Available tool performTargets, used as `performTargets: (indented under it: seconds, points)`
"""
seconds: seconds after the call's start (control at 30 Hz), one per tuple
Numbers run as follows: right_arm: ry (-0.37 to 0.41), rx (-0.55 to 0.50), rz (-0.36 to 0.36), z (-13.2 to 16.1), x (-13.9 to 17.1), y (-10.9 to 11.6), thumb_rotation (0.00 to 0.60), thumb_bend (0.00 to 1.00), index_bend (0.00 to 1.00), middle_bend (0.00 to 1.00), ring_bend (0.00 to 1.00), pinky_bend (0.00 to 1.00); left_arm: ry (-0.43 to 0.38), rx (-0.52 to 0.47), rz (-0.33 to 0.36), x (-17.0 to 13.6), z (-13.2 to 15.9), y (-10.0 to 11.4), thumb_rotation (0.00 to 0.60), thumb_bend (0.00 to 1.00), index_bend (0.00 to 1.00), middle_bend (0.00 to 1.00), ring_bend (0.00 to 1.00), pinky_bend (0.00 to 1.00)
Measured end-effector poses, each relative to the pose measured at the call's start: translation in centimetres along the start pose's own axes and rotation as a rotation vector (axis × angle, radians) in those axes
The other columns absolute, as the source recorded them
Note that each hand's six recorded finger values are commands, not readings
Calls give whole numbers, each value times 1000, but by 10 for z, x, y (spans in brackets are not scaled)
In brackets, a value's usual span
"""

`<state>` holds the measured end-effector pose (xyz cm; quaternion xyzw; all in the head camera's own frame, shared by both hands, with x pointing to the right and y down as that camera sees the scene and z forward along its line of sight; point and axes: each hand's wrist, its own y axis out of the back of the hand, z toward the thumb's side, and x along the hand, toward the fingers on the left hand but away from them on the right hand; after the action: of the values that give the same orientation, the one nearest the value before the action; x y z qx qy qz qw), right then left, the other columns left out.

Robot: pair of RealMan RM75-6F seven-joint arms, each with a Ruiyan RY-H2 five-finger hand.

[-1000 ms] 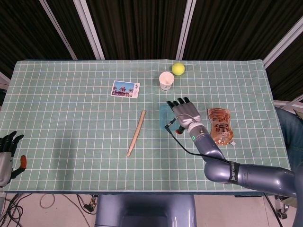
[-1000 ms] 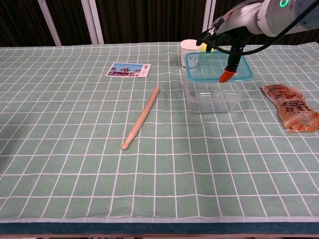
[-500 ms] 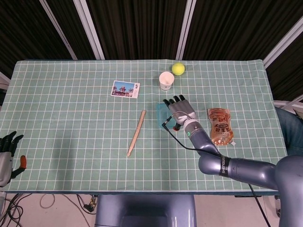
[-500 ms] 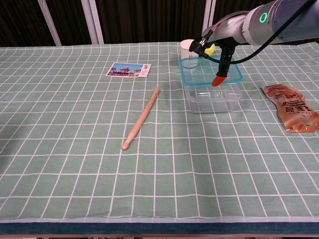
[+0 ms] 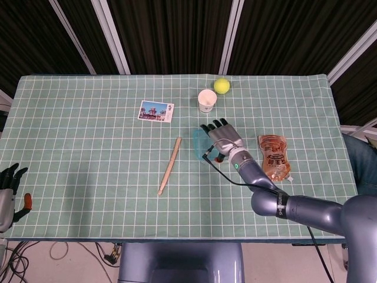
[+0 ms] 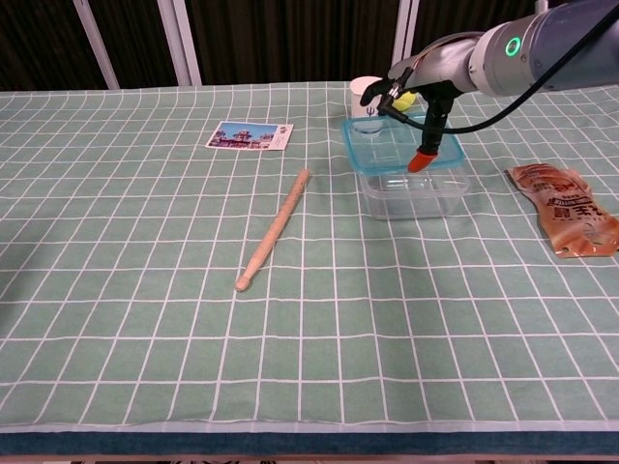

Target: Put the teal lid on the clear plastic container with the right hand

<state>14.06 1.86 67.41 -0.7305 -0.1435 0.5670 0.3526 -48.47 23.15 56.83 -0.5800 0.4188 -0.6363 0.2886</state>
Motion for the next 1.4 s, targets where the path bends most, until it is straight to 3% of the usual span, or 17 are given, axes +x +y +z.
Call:
performTargets:
  seconds: [0.97, 1.4]
  points:
    - [-30, -27, 28, -4, -9, -23, 600, 301, 0, 353, 26, 0, 3, -2, 1, 0, -1, 0, 600, 568, 115, 0, 0, 0]
    - [-33, -27, 27, -6, -10, -23, 600, 301, 0, 353, 26, 0, 5, 1, -1, 1, -1, 0, 600, 568, 115, 0, 0, 0]
